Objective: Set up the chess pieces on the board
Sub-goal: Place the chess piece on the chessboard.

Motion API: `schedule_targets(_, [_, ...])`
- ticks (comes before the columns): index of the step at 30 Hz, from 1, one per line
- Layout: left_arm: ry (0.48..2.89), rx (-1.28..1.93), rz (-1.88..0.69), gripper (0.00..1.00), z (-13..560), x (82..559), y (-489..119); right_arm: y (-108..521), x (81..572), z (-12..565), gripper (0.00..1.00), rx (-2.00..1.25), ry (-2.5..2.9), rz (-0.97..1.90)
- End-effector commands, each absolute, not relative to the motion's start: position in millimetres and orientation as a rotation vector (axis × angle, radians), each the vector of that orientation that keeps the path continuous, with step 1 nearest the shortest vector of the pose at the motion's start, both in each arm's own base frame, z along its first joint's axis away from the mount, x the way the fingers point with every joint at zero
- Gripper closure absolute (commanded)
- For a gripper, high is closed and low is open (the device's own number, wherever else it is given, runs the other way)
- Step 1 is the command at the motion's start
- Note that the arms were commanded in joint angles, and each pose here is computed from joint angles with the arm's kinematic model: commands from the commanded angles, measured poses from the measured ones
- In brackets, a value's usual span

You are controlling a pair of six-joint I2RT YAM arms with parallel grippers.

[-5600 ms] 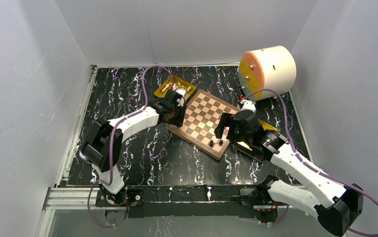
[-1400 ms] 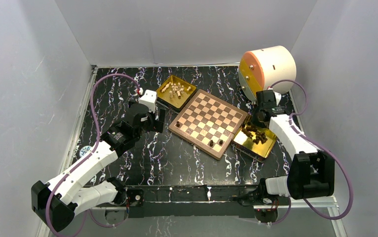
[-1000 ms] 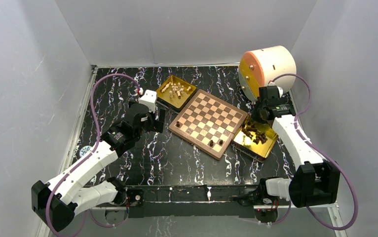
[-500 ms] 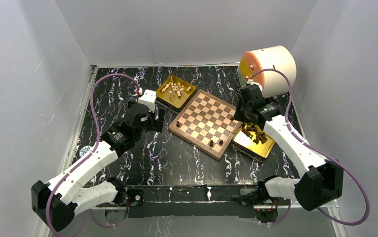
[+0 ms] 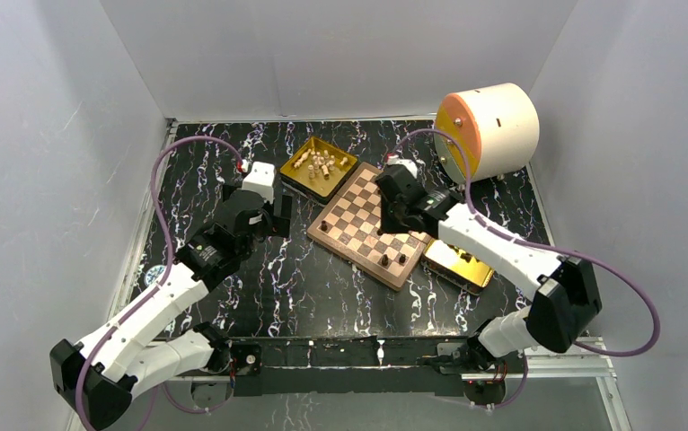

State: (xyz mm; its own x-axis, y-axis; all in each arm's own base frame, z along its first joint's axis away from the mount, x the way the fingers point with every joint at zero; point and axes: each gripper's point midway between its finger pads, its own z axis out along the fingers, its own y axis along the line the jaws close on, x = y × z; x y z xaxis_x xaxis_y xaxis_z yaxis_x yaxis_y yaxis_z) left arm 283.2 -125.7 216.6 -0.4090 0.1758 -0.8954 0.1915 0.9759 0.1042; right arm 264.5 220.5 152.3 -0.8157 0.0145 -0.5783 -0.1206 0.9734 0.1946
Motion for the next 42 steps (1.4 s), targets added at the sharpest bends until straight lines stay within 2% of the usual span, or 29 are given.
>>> schedule_targets(1, [1.94, 0.2, 0.02, 0.09, 233, 283, -113, 247, 270, 171, 0.84, -0.106, 2.454, 0.277])
schedule_targets(14, [1.909, 0.168, 0.023, 0.09, 241, 280, -106, 264, 251, 146, 0.83, -0.232, 2.535, 0.144])
schedule_targets(42, [1.914, 0.175, 0.024, 0.09, 239, 280, -107, 253, 238, 96, 0.83, -0.214, 2.616, 0.038])
